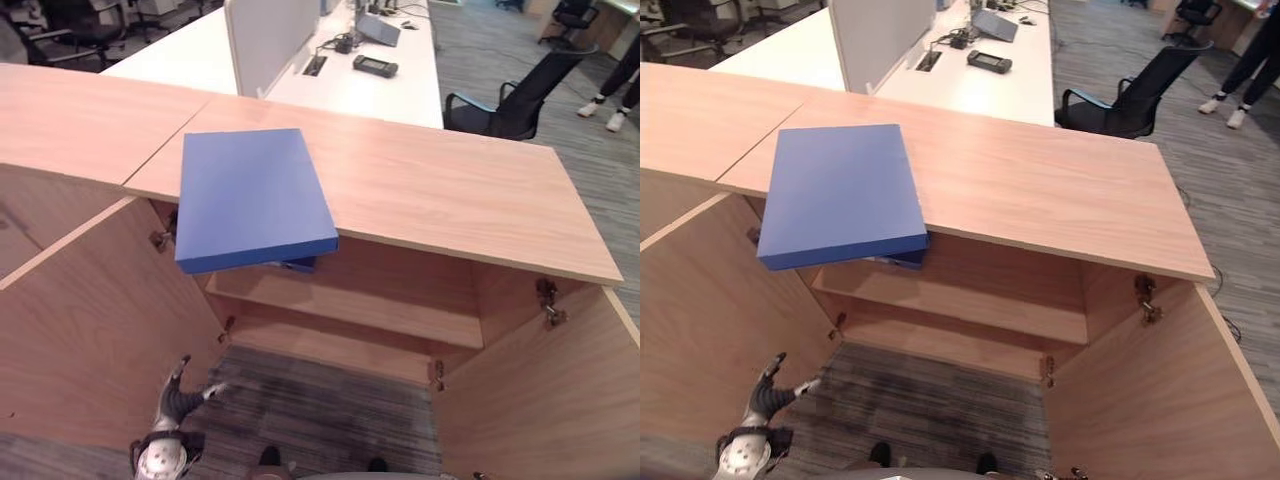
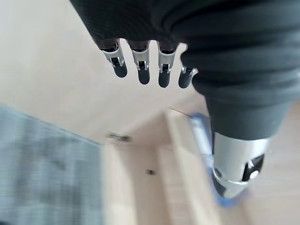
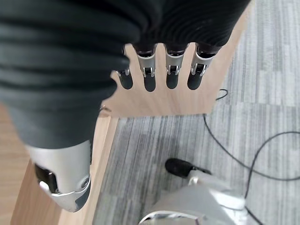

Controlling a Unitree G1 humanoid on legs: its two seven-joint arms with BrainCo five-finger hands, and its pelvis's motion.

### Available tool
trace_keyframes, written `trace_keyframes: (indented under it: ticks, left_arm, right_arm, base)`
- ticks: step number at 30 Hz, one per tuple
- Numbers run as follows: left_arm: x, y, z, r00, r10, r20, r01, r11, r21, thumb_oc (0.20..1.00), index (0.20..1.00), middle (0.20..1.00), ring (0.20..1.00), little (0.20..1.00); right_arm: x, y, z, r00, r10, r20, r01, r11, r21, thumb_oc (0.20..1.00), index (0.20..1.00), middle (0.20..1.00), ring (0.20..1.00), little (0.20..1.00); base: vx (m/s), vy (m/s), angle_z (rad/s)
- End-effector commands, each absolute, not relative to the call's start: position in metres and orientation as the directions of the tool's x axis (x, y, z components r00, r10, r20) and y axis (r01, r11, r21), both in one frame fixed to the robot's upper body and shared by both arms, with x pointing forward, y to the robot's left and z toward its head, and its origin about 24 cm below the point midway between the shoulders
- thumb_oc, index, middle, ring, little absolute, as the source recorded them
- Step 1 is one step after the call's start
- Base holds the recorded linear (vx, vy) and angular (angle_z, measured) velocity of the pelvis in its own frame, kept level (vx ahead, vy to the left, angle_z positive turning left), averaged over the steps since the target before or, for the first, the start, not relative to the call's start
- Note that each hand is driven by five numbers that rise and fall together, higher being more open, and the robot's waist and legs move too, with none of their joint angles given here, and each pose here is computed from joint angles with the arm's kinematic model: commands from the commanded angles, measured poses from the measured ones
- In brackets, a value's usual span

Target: Put the empty folder in the office cabinet

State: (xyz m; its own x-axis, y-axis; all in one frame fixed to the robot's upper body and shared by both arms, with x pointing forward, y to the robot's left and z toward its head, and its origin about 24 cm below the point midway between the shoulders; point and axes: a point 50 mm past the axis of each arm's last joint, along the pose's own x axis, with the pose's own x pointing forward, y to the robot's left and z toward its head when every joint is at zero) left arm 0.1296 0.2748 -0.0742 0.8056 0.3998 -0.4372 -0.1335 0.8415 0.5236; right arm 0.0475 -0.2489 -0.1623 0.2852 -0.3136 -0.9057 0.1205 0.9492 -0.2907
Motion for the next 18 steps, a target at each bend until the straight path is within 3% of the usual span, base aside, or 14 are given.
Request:
trace_keyframes:
  ticks: [1, 5, 18]
  left_arm:
    - [0.165, 0.281, -0.036, 0.897, 0.390, -0.207, -0.196, 0.773, 0.604, 1.000, 1.000, 1.000, 1.000, 1.000]
    - [0.184, 0.292, 0.018, 0.910, 0.389, 0.141, -0.361, 0.581, 0.730, 1.000, 1.000, 1.000, 1.000, 1.000]
    - [0.213, 0.270, 0.084, 0.887, 0.116, 0.447, -0.449, 0.441, 0.777, 1.000, 1.000, 1.000, 1.000, 1.000]
  right_arm:
    - [0.074, -0.254, -0.157, 0.356, -0.352, -0.866, 0.137, 0.936, -0.324, 1.000, 1.000, 1.000, 1.000, 1.000]
    - [0.076, -0.246, -0.158, 0.372, -0.337, -0.865, 0.122, 0.942, -0.314, 1.000, 1.000, 1.000, 1.000, 1.000]
    - [0.085, -0.242, -0.157, 0.405, -0.315, -0.858, 0.084, 0.948, -0.308, 1.000, 1.000, 1.000, 1.000, 1.000]
  base:
    - [0.01, -0.030, 0.27]
    - [0.01, -0.046, 0.26]
    - [0.00, -0.020, 0.07]
